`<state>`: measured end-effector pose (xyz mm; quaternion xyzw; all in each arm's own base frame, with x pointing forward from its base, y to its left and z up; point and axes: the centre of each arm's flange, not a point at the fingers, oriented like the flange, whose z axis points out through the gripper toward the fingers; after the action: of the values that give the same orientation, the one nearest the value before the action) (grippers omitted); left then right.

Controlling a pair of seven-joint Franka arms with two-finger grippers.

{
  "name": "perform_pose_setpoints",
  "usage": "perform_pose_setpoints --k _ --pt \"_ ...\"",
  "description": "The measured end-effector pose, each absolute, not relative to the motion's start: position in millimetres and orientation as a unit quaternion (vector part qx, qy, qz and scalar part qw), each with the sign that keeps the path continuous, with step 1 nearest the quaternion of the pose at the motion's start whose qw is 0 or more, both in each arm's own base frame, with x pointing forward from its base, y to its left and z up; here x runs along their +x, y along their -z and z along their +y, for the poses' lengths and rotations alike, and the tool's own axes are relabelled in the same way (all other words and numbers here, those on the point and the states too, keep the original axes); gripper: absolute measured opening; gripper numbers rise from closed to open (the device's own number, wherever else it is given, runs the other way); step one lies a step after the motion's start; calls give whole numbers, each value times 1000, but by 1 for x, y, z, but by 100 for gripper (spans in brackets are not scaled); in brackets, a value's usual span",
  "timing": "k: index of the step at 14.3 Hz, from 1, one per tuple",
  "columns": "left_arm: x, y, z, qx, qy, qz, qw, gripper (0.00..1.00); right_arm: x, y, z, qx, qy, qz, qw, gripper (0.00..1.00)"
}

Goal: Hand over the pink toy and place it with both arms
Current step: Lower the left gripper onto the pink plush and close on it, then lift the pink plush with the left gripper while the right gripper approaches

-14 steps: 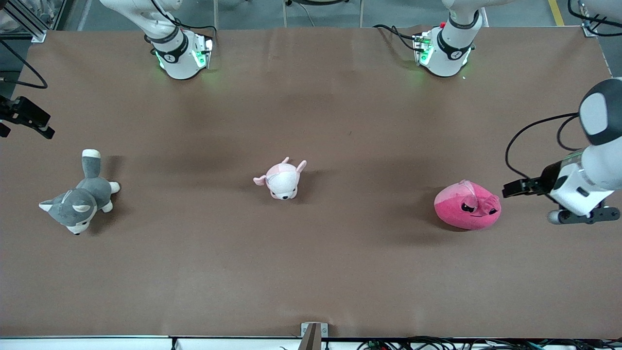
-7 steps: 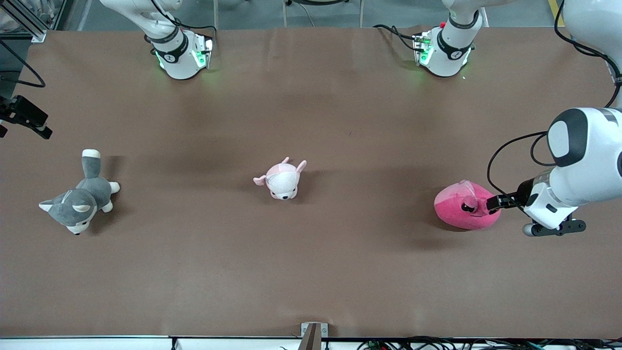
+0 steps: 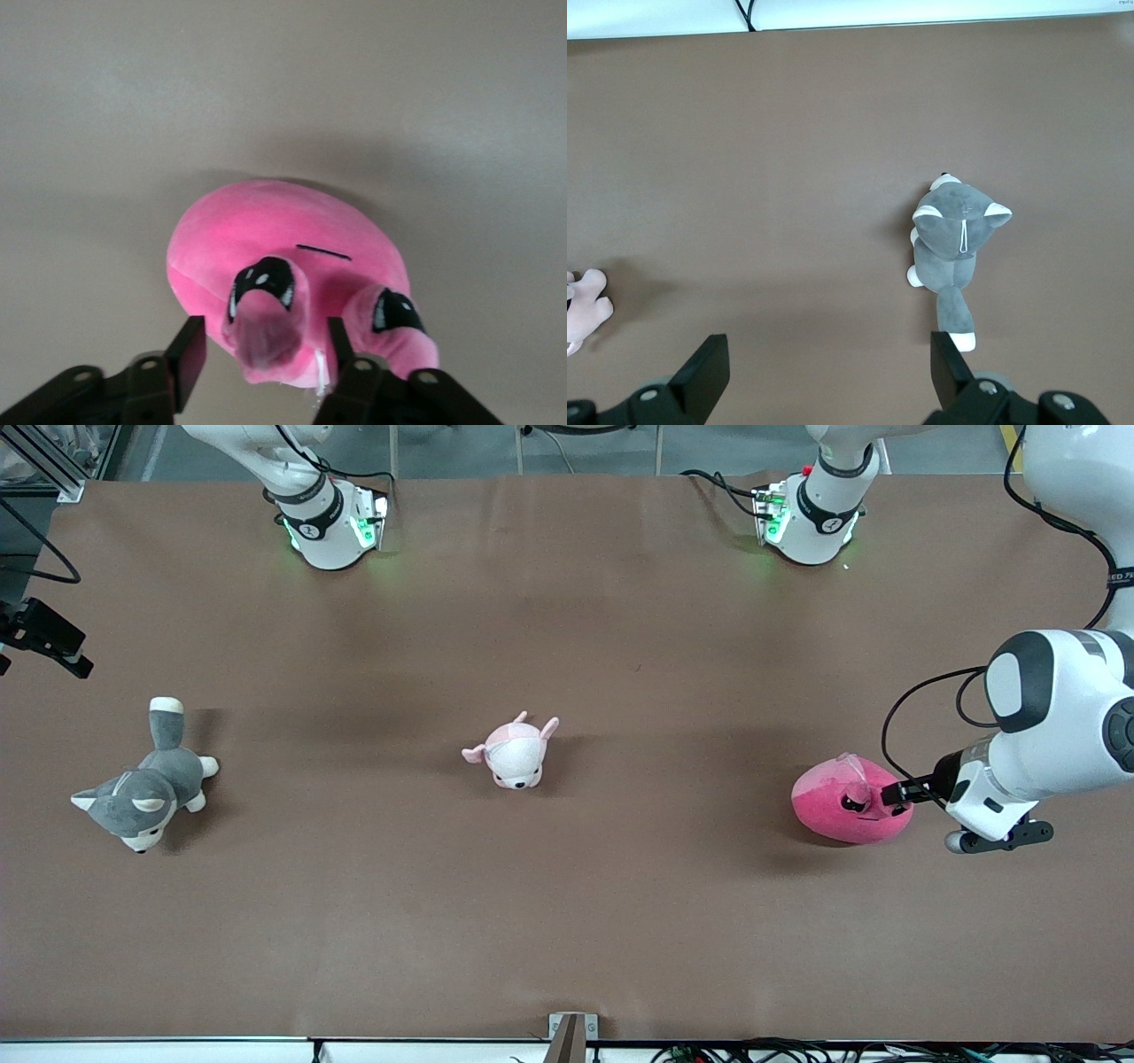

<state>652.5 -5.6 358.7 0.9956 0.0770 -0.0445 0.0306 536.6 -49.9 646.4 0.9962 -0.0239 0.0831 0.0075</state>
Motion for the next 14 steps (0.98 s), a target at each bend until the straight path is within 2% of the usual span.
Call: perform_pose_setpoints --k 1,2,5,6,7,11,13,14 --pt "652 -357 -4 995 47 79 31 59 537 -646 -50 996 -82 -24 8 100" --pt "650 -354 -3 995 49 79 31 54 537 -645 -49 996 -81 -23 7 100" --pt "649 -351 -4 995 52 79 31 22 537 -641 -47 997 -72 -21 6 100" --pt "649 -351 -5 995 52 78 31 13 537 -638 -46 998 -63 -21 4 100" --pt "649 -352 -7 995 51 76 31 8 537 -635 -44 998 -55 -20 3 100" --pt "645 -375 -30 995 54 72 35 8 540 -629 -39 999 -47 -17 -5 98" --pt "638 -409 -49 994 63 75 42 8 540 -627 -33 998 -43 -21 -39 83" --pt "636 -431 -59 993 67 80 58 8 540 -624 -28 997 -36 -25 -61 83"
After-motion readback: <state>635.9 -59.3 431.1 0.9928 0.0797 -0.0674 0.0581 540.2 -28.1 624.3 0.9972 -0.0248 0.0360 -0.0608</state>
